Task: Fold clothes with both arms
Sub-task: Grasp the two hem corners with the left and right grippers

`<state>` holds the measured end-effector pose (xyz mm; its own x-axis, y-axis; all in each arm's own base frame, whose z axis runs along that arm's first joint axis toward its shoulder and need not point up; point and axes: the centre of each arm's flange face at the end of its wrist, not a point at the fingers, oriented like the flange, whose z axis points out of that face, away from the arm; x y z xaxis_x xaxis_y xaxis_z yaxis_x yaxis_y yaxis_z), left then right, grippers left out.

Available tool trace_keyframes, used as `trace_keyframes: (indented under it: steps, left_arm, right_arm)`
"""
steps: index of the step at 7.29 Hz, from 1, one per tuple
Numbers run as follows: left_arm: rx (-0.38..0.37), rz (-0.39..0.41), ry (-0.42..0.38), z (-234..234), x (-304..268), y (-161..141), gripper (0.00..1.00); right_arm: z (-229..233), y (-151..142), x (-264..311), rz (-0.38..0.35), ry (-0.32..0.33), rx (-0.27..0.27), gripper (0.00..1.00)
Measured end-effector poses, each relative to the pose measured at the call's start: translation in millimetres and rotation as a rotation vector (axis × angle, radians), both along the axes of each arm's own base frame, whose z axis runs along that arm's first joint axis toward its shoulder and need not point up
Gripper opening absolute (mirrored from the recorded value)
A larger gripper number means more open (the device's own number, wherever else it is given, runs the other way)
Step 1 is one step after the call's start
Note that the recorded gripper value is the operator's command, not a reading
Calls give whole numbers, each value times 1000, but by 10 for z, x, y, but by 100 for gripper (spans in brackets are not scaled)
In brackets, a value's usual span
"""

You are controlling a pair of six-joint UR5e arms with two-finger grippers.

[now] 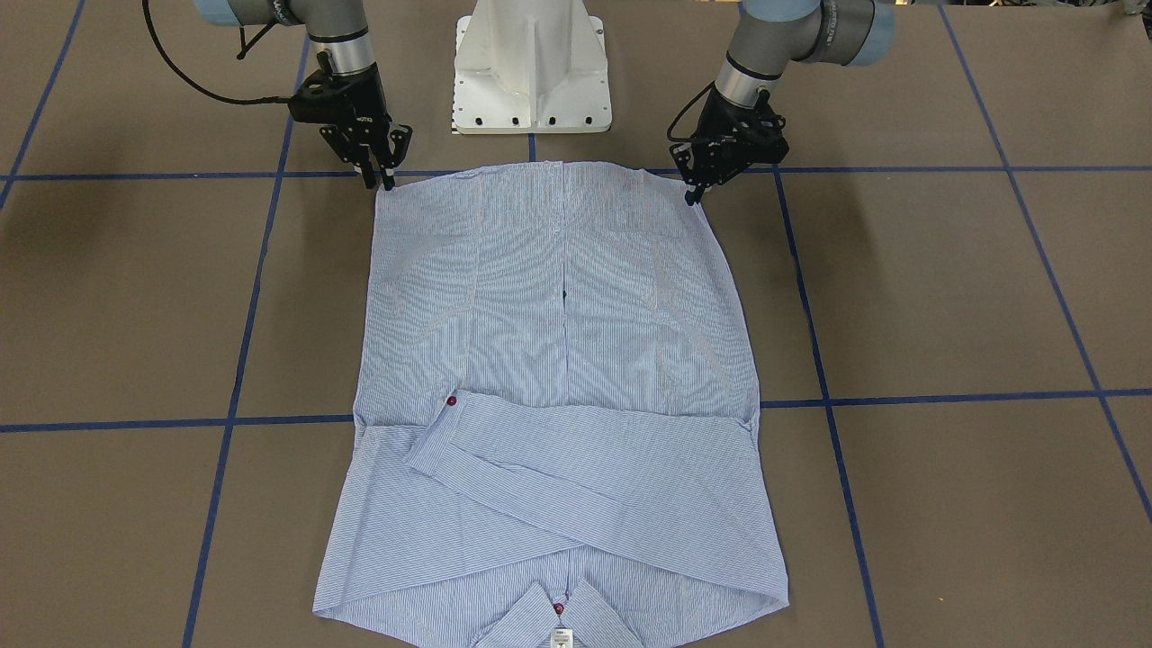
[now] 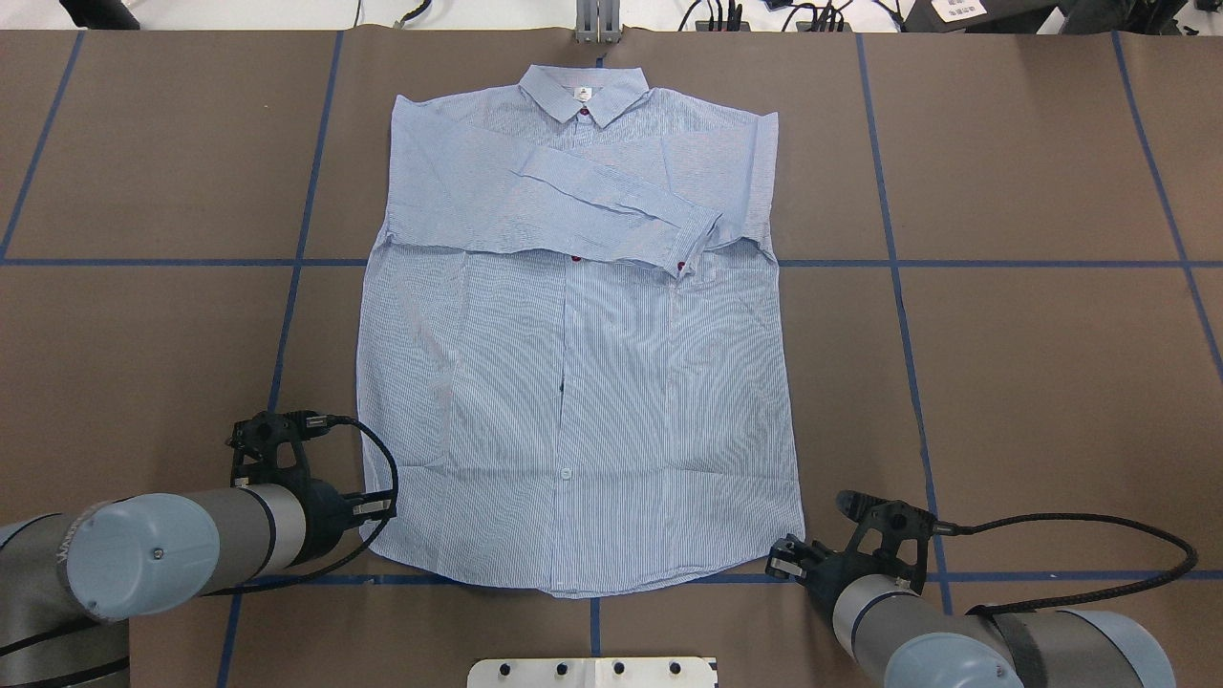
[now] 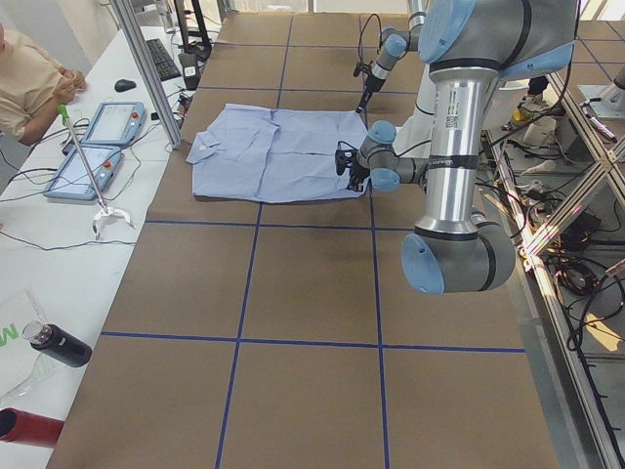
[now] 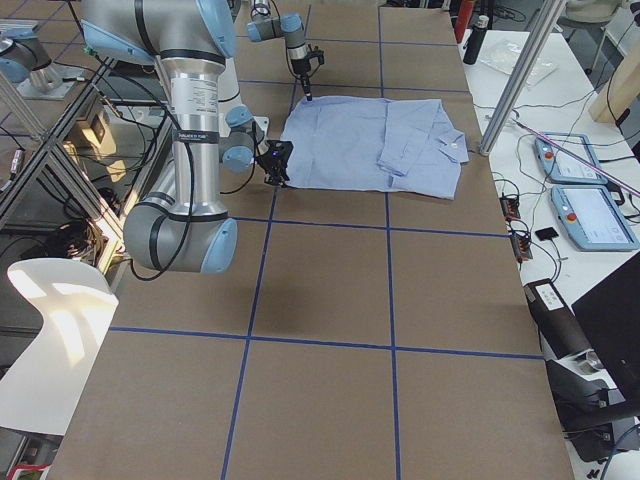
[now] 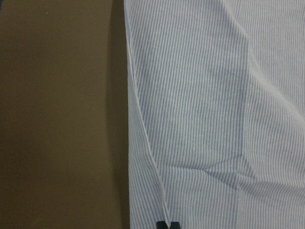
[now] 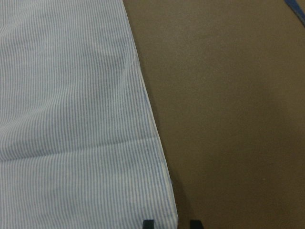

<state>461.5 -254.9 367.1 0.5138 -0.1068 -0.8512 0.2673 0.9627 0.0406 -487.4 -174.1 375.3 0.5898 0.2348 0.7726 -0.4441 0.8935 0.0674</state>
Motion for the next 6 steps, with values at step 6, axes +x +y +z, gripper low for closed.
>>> trace_keyframes:
  steps: [6]
  left_arm:
    - [-1, -1, -4, 20, -11, -4, 0]
  right_arm:
    - [8, 64, -48, -2, 5, 16, 9]
